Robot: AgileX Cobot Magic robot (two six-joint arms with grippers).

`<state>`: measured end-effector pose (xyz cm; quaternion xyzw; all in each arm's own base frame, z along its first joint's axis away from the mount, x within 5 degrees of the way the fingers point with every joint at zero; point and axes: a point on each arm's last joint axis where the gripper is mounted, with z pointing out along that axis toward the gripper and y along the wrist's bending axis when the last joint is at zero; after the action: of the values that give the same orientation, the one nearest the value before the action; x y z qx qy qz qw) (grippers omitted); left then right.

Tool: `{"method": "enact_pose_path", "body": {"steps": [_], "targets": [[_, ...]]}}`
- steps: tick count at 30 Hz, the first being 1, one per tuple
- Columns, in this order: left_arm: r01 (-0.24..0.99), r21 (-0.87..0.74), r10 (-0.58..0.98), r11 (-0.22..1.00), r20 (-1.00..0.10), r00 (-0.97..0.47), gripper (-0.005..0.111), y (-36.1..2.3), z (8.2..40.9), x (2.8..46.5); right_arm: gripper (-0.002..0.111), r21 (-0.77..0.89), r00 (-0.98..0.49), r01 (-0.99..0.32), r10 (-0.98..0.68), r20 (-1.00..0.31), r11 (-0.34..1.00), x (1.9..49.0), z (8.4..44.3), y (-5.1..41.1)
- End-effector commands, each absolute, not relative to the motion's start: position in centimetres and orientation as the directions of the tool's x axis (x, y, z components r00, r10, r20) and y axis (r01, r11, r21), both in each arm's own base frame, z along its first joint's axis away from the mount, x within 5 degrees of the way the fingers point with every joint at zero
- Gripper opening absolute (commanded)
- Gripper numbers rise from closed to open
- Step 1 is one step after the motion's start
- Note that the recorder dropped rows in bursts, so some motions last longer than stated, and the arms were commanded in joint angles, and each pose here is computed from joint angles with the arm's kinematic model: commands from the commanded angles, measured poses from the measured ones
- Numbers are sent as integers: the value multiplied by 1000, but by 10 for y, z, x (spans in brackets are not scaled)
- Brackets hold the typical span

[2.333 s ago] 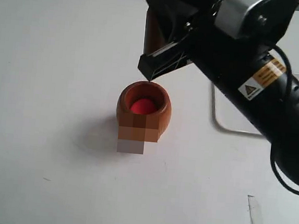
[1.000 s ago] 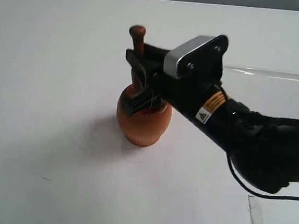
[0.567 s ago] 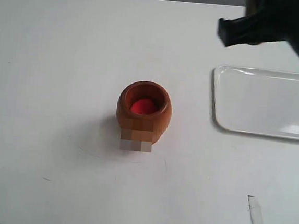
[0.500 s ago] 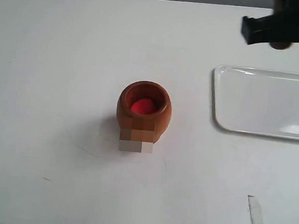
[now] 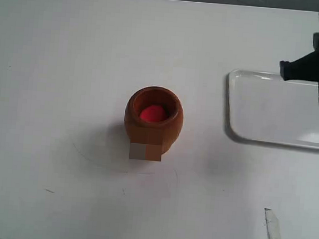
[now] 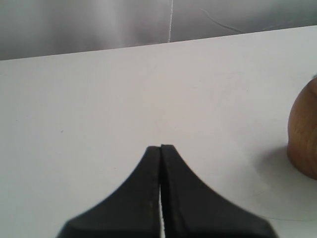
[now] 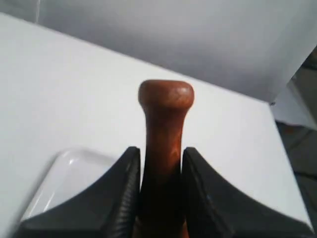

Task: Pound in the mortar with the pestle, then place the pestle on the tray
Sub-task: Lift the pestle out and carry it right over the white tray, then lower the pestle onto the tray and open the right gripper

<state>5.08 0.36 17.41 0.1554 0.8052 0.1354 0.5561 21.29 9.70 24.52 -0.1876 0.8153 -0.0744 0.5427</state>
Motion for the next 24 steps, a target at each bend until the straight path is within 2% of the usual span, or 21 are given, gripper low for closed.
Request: {"method": "enact_pose_path", "body": {"steps": [1, 7, 16, 24], "targets": [[103, 378, 390, 920, -861, -328, 0, 3, 174, 51, 0, -233, -494, -303, -361, -791, 924, 235, 212, 97], [103, 378, 390, 920, -861, -328, 0, 3, 174, 51, 0, -70, -630, -383, -315, -710, 921, 268, 180, 112], [103, 378, 390, 920, -861, -328, 0, 3, 174, 51, 0, -58, -706, -398, -346, -618, 916, 284, 140, 120], [103, 378, 390, 920, -861, -328, 0, 3, 174, 51, 0, -89, -736, -380, -359, -574, 921, 286, 122, 117]]}}
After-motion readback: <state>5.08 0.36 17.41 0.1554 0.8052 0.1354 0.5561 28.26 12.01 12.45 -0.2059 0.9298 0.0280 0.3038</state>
